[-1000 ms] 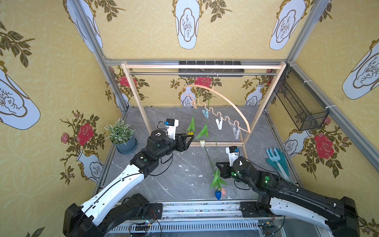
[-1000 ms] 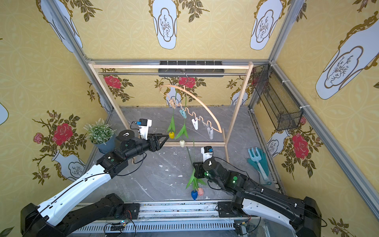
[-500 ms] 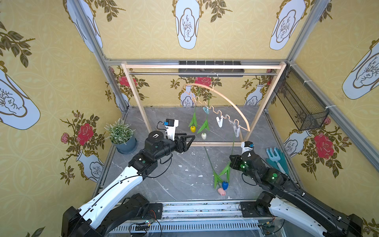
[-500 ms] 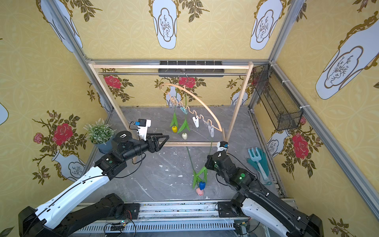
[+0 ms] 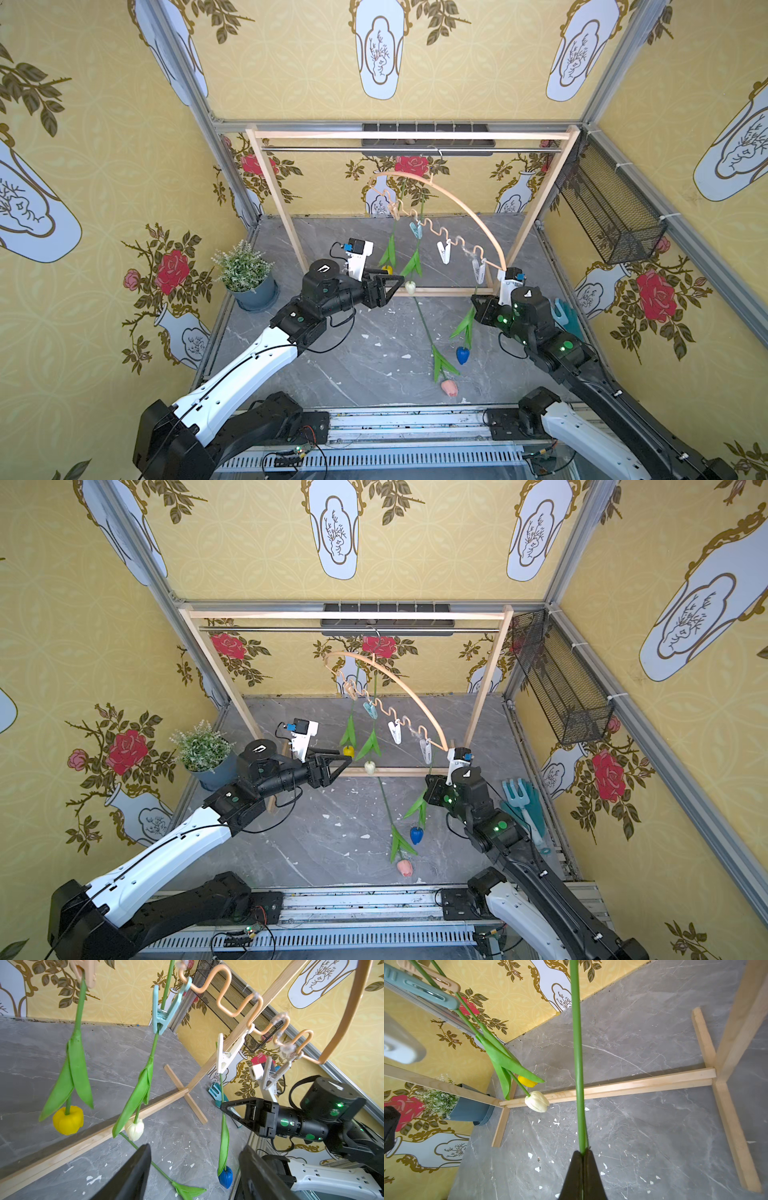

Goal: Dry the flowers on a clothes hanger
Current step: Open the clamp at the hanger.

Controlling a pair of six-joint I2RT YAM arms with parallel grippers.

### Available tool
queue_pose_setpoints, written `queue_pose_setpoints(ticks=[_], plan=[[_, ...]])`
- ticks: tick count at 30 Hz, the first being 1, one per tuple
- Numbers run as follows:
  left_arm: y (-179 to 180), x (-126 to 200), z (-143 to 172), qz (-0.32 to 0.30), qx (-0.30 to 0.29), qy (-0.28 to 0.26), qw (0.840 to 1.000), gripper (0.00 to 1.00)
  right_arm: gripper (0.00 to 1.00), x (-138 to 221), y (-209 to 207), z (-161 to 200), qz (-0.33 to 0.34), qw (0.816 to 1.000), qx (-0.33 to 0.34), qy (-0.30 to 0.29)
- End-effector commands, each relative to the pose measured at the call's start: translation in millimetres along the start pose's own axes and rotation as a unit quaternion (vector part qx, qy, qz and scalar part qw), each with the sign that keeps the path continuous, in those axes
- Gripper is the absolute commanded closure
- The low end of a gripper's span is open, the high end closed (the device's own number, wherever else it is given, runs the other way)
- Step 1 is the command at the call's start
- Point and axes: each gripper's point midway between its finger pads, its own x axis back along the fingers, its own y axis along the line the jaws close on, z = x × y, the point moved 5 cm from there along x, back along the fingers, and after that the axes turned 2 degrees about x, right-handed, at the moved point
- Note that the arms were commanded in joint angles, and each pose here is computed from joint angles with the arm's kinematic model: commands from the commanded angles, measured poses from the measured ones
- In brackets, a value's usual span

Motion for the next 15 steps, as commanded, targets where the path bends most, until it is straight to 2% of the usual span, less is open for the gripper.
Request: queue_pose_setpoints(ticks=[1, 6, 12, 15], plan=[[-10.0, -4.2, -9.8, 0.030, -0.016, -0.015, 0.999, 0.27, 1.00, 1.4, 20.0, -13.3, -0.093, 0.995, 0.017, -0.001], [-19.3, -20.0, -16.1, 0.057, -0.028, -0.013, 0.998, 0.26, 1.00, 0.8, 23.9, -25.8, -0.147, 0.989, 0.020, 0.005], [-26.2, -41.2, -22.0, 0.070, -0.038, -0.017, 0.997, 0.27, 1.00, -3.5, 30.8, -30.3, -0.172, 0.984, 0.032, 0.019], [-25.7, -50.0, -26.7, 0.066, -0.039, -0.021, 0.997, 0.31, 1.00, -4.0, 33.5, -31.3, -0.180, 0.983, 0.036, 0.022]])
